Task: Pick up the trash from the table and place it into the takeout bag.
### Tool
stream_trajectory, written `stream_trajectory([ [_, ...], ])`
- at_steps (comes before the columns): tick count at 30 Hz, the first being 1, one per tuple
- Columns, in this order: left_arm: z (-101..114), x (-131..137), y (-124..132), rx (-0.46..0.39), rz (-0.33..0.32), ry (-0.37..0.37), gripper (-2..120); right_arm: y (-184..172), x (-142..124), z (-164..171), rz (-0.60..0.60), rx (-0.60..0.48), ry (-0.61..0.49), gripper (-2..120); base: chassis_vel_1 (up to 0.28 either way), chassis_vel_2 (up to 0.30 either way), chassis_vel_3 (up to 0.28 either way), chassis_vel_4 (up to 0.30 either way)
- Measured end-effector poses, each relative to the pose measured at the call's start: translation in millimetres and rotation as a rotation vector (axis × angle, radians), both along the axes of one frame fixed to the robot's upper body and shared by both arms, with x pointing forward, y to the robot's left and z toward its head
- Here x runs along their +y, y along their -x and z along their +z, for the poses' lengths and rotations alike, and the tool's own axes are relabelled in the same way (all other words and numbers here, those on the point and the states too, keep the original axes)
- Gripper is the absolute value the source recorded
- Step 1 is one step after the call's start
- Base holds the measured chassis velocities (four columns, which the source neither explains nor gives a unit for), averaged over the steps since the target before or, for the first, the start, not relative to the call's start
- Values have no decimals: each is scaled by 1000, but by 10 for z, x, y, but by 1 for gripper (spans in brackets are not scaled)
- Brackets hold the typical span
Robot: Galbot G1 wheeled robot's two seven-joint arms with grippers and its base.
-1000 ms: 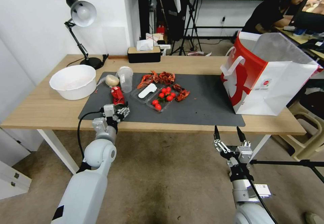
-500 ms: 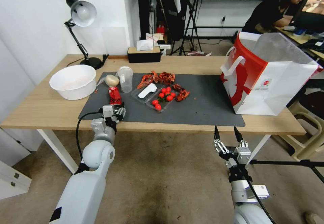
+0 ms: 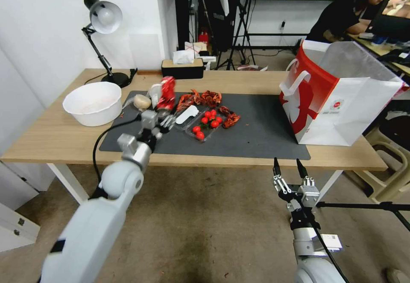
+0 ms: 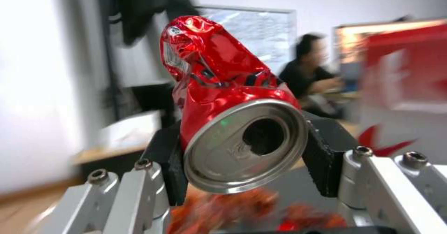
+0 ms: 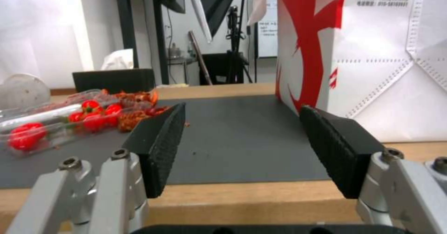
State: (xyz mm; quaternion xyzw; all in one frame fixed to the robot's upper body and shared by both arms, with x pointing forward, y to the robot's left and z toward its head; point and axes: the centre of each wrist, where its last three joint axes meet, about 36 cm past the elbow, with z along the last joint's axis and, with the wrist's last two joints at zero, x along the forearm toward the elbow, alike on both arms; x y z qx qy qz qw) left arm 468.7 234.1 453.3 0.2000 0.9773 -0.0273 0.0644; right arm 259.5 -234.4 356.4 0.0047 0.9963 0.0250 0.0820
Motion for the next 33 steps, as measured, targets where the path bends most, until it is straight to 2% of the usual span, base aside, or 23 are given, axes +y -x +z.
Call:
stream_trajectory([
  [2,258,-71,-167,-50,-83,2,49,-11,-15,6,-5,-3,2,65,0,0,0,0],
  [3,258,-71,-167,-50,-83,2,49,-11,-15,6,-5,-3,2,65,0,0,0,0],
  [7,664,-623,-556,-72,-307,-29,49,-40,-33,28,-18,-10,4,71,0,0,0,0],
  [8,664,-623,-556,-72,-307,-29,49,-40,-33,28,-18,-10,4,71,0,0,0,0],
  [9,858,-801,-728,-99,-348,-44,49,-41,-29,34,-20,-10,4,75,0,0,0,0],
  [10,964,-976,-862,-107,-377,-51,49,-41,-22,36,-25,-11,3,80,0,0,0,0],
  [11,964,-976,-862,-107,-377,-51,49,-41,-22,36,-25,-11,3,80,0,0,0,0],
  [15,1123,-1378,-1051,-107,-441,-52,49,-28,-15,35,-32,-9,3,97,0,0,0,0],
  [16,1123,-1378,-1051,-107,-441,-52,49,-28,-15,35,-32,-9,3,97,0,0,0,0],
  [19,1219,-1685,-1101,-111,-494,-53,49,-30,-23,35,-38,-10,6,100,0,0,0,0],
  [20,1219,-1685,-1101,-111,-494,-53,49,-30,-23,35,-38,-10,6,100,0,0,0,0],
  [22,1331,-1898,-1136,-121,-530,-54,49,-33,-25,34,-39,-9,8,100,0,0,0,0],
  [24,1371,-1974,-1147,-122,-543,-52,49,-35,-24,33,-39,-9,10,100,0,0,0,0],
  [28,1526,-2316,-1204,-131,-591,-58,49,-30,-20,25,-39,-7,15,100,0,0,0,0],
  [33,1602,-2558,-1222,-131,-623,-63,49,-26,-10,18,-39,-5,14,100,0,0,0,0],
])
